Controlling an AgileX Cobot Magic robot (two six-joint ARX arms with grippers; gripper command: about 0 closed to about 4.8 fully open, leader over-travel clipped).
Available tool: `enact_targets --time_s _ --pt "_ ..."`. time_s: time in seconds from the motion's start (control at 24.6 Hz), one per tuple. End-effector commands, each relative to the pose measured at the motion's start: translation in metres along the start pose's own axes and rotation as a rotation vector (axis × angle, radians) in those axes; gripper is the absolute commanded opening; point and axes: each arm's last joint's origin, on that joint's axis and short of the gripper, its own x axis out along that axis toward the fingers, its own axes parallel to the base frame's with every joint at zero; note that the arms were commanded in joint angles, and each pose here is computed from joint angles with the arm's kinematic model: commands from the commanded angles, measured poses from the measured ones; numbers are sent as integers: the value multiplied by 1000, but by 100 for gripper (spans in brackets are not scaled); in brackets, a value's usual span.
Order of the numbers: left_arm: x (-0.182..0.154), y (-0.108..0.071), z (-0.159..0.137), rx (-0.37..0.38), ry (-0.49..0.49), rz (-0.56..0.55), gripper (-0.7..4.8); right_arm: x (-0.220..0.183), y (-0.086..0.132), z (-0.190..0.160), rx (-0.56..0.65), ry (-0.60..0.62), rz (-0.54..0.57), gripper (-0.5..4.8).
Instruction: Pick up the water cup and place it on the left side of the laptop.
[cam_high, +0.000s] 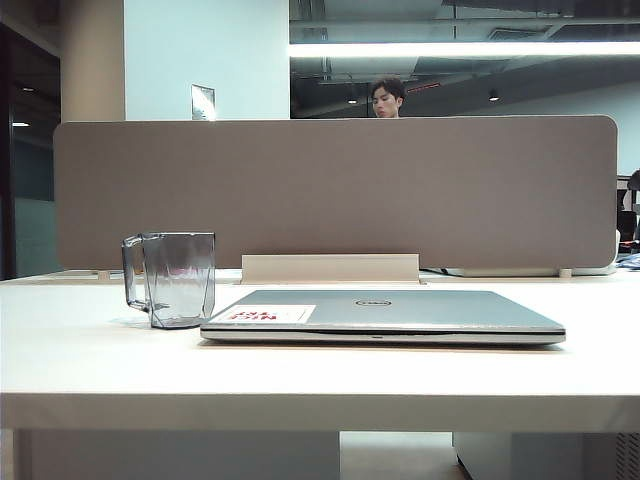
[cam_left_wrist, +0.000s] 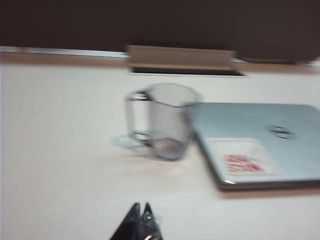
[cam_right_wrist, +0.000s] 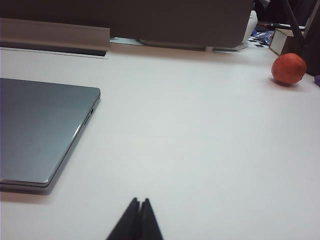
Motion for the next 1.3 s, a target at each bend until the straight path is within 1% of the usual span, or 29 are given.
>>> enact_targets --time_s 0.04,0.12,0.2,0.28,0.37,0.45,0.53,0.61,1.3 --pt "0 6 3 6 -25 130 -6 0 0 -1 1 -2 -6 -5" --pt "1 11 0 4 -17 134 -6 0 0 -1 1 -1 -5 -5" --pt "4 19 -9 -4 2 106 -6 0 0 -1 1 -2 -5 -5" --pt "5 23 -13 -6 -9 90 -6 0 0 -1 1 -2 -5 -5" --pt "5 25 -14 -5 -9 118 -6 0 0 -1 1 -2 -6 -5" --pt "5 26 -14 15 -10 139 -6 0 0 -1 1 -2 -6 -5" --pt "5 26 -14 14 -7 142 -6 0 0 -1 1 -2 -6 -5" --pt "5 25 -14 15 -6 119 -6 0 0 -1 1 -1 -6 -5" --pt "5 25 -14 10 -6 120 -6 0 0 -1 1 -1 -6 -5"
